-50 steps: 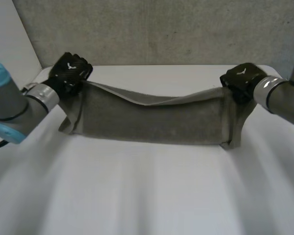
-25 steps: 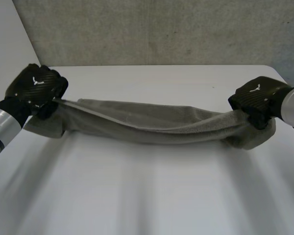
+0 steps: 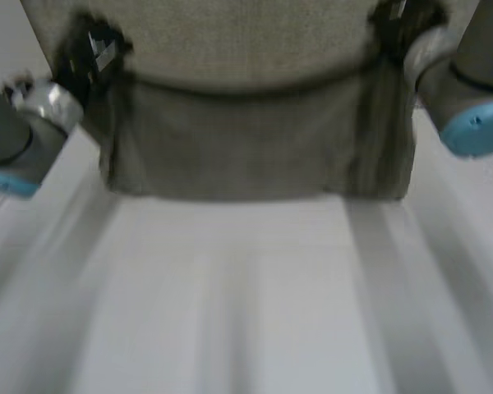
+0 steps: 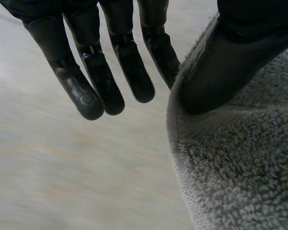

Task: Fold the towel.

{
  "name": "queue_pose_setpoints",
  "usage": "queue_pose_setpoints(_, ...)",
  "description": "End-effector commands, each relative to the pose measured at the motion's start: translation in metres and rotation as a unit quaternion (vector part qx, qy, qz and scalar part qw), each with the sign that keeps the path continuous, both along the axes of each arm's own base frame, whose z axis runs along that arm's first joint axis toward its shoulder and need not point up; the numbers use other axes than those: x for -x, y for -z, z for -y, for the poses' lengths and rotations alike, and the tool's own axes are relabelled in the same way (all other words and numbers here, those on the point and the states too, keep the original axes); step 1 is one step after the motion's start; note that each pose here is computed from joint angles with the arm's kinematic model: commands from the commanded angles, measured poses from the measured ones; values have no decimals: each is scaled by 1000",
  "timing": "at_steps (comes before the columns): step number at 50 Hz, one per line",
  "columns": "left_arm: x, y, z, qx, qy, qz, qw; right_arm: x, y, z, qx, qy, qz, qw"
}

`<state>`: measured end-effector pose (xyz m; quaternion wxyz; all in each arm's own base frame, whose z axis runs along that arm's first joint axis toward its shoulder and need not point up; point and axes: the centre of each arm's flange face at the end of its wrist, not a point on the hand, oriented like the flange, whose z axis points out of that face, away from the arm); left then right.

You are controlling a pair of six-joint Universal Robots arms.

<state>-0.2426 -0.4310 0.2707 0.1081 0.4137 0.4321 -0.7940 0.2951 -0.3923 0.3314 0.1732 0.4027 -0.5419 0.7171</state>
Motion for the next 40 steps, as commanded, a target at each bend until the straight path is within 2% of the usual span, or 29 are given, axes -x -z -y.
queue_pose_setpoints(1,4,-134,2,235,5,-182,955,5,-112,-10,225,13,151,962)
queue_pose_setpoints(2,3,-147,-2,239,20,-208,948,5,-117,-13,225,0,164,961)
queue_pose_setpoints(4,2,-151,-2,235,26,-216,947,3,-117,-16,217,-15,162,962)
queue_pose_setpoints(6,3,-148,-2,225,24,-213,951,0,-109,-15,199,-32,147,968)
queue_pose_setpoints(8,5,-132,0,189,18,-203,961,-8,-79,-16,128,-65,106,984)
queue_pose_setpoints(9,5,-132,0,189,18,-203,961,-8,-79,-16,127,-65,106,984)
queue_pose_setpoints(11,4,-103,4,134,15,-193,972,-11,-48,-16,55,-85,68,993)
queue_pose_setpoints(12,4,-103,4,134,15,-193,972,-11,-48,-16,55,-85,68,993)
queue_pose_setpoints(14,-1,-61,6,74,21,-164,984,-10,-9,-14,-23,-93,23,995)
queue_pose_setpoints(15,-1,-61,6,74,21,-163,984,-9,8,-15,-53,-97,1,994)
queue_pose_setpoints(17,-8,-16,3,10,31,-133,991,-8,27,-16,-87,-100,-23,991)
queue_pose_setpoints(18,-8,-15,3,10,31,-132,991,-8,28,-16,-88,-100,-23,991)
queue_pose_setpoints(19,-11,7,-2,-23,34,-120,992,-6,45,-17,-113,-99,-42,988)
queue_pose_setpoints(23,-19,67,-18,-112,34,-103,988,-2,93,-22,-180,-104,-70,976)
queue_pose_setpoints(31,-45,130,-39,-207,3,-96,974,4,146,-35,-233,-105,-83,963)
queue_pose_setpoints(36,-55,138,-53,-232,1,-95,968,14,134,-43,-223,-98,-74,967)
queue_pose_setpoints(40,-70,125,-65,-229,-3,-96,969,23,114,-59,-211,-94,-68,971)
